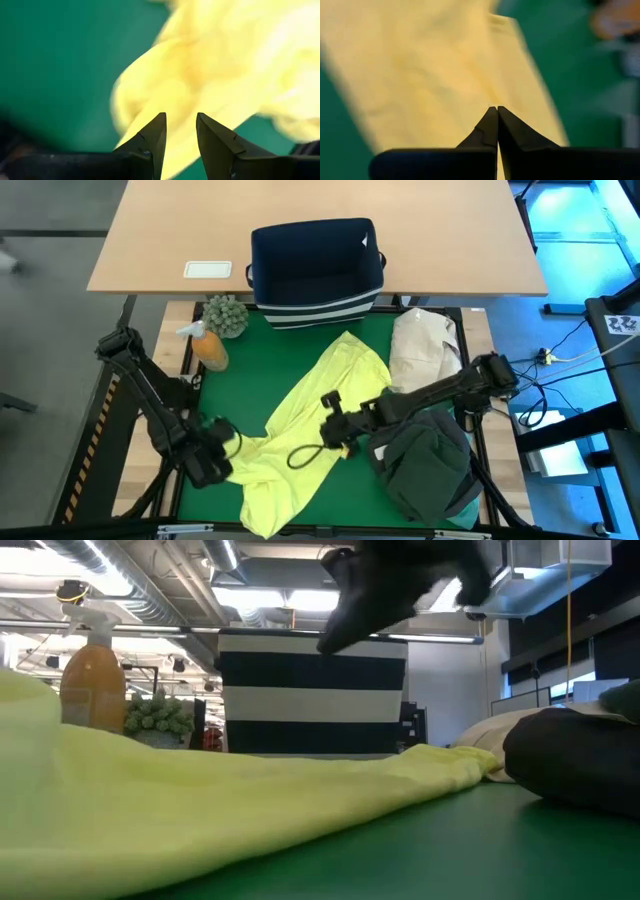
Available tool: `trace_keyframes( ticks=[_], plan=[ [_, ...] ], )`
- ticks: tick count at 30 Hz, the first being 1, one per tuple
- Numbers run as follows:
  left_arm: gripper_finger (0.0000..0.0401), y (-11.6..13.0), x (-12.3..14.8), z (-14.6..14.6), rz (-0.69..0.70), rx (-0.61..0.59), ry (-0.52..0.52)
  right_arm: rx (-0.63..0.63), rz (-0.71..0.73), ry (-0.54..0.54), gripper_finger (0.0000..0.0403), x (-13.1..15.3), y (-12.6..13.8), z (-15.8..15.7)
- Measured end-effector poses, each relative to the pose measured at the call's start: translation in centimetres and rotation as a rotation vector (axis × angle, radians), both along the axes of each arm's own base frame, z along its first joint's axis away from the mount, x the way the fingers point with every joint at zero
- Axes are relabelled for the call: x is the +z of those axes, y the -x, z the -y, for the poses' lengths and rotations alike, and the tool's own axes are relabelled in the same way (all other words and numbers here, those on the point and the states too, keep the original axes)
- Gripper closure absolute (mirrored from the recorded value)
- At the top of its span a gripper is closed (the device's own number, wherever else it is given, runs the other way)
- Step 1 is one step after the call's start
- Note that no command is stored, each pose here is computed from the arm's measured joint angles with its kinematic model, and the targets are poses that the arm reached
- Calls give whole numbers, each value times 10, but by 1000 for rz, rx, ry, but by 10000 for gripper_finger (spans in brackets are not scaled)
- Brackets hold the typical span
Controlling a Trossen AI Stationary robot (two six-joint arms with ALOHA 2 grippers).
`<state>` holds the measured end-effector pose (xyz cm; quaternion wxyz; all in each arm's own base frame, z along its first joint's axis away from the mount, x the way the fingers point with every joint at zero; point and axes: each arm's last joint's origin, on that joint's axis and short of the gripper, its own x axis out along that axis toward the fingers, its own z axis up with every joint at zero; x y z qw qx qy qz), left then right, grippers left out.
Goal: Fold laundry
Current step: Fold the yellow shirt on the table
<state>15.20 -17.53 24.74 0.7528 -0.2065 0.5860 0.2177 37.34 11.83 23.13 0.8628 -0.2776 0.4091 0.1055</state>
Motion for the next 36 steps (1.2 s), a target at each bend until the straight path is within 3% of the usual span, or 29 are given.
trace_keyframes(
  ticks=[3,8,13,18,24,28,36],
  plan=[
    [304,-10,-13,12,56,-68,-28,24,-59,-73,403,-13,4,-7],
    [306,-19,-45,25,-91,-133,-93,-57,-169,-93,403,-49,8,-1],
    [306,-23,-71,32,-252,-167,-96,-171,-250,-85,403,-79,10,20],
    [306,-28,-84,32,-317,-160,-102,-315,-269,-65,403,-95,4,58],
    [306,-49,-88,37,-215,-127,42,-426,-245,-82,403,-101,-5,103],
    [306,-61,-87,42,-117,-167,123,-446,-213,-68,403,-99,-11,126],
    [306,-65,-86,40,-118,-245,132,-462,-206,11,403,-80,-18,150]
  ],
)
